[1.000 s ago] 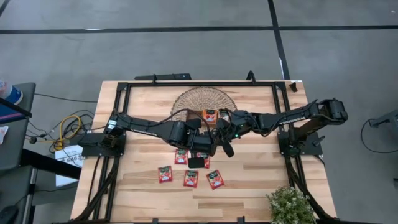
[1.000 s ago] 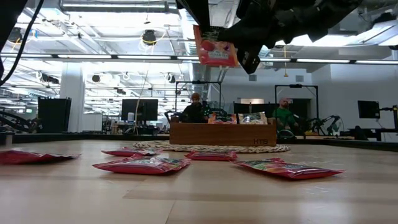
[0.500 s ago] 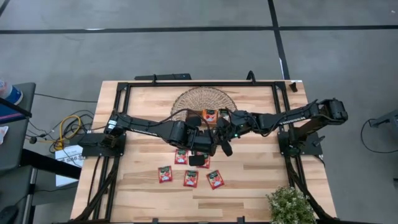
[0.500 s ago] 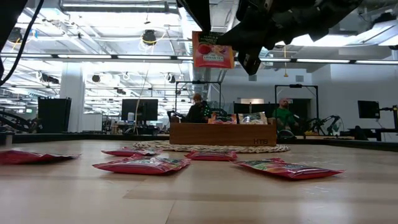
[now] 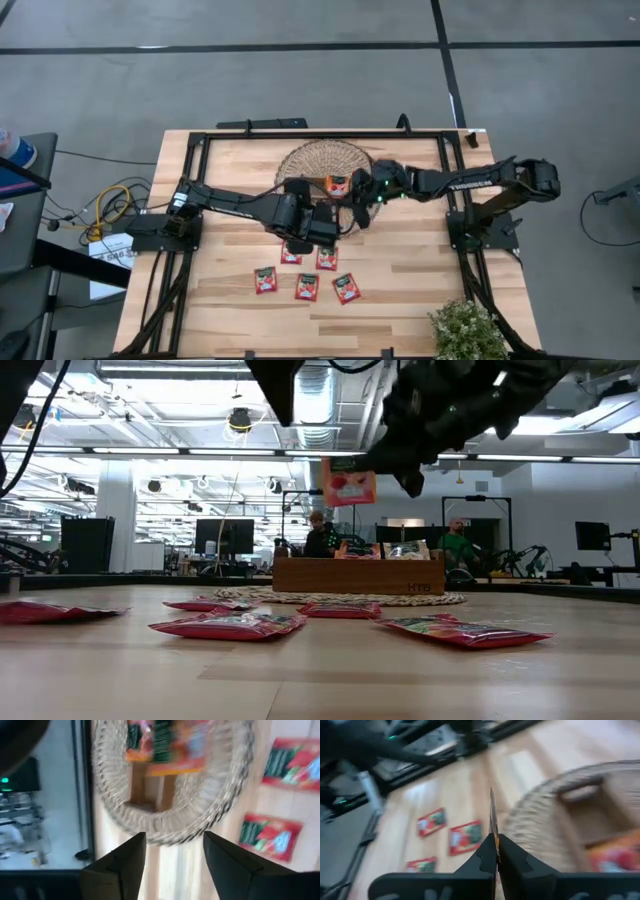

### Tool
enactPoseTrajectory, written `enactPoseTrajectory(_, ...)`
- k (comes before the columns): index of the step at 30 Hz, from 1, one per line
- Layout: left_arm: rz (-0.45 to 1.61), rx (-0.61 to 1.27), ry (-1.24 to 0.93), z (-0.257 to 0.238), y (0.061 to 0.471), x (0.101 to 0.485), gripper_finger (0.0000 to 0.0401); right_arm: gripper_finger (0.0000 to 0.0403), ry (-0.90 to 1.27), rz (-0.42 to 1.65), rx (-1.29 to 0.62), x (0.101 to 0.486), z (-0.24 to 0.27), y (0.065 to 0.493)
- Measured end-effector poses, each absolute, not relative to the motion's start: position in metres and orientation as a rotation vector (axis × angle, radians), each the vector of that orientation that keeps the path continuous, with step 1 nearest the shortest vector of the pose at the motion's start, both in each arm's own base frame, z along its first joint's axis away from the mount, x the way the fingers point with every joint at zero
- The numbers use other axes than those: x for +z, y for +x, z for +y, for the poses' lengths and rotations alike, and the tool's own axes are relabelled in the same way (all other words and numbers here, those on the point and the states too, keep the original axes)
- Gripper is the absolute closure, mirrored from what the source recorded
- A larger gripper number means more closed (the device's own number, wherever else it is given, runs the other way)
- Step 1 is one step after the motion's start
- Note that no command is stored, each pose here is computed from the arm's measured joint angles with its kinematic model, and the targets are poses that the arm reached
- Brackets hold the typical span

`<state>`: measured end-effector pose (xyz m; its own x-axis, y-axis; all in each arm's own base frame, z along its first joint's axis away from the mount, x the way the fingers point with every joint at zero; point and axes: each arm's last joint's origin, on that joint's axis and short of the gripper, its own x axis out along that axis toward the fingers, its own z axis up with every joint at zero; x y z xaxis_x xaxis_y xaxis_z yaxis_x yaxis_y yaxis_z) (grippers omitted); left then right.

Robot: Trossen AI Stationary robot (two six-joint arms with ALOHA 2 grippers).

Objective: Pick & Place Tea
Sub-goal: Put the orange tea bag into the middle slot of the wooden organizer

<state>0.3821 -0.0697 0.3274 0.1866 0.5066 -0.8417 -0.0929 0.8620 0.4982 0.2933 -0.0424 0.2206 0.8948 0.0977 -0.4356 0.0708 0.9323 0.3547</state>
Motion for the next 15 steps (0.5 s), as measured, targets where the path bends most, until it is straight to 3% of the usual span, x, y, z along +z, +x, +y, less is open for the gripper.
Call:
enactPoseTrajectory(9,1.329,0.453,0.296,-0.063,0.374,0.33,0.0206,0.0403,0.394,0.468,-0.186,0.224,-0.104,0.269)
enactPoseTrajectory(15,1.323,0.508,0.183,-0.04,0.361,0.328,0.0206,0.0403,0.392,0.515,-0.204,0.212,-0.118,0.266)
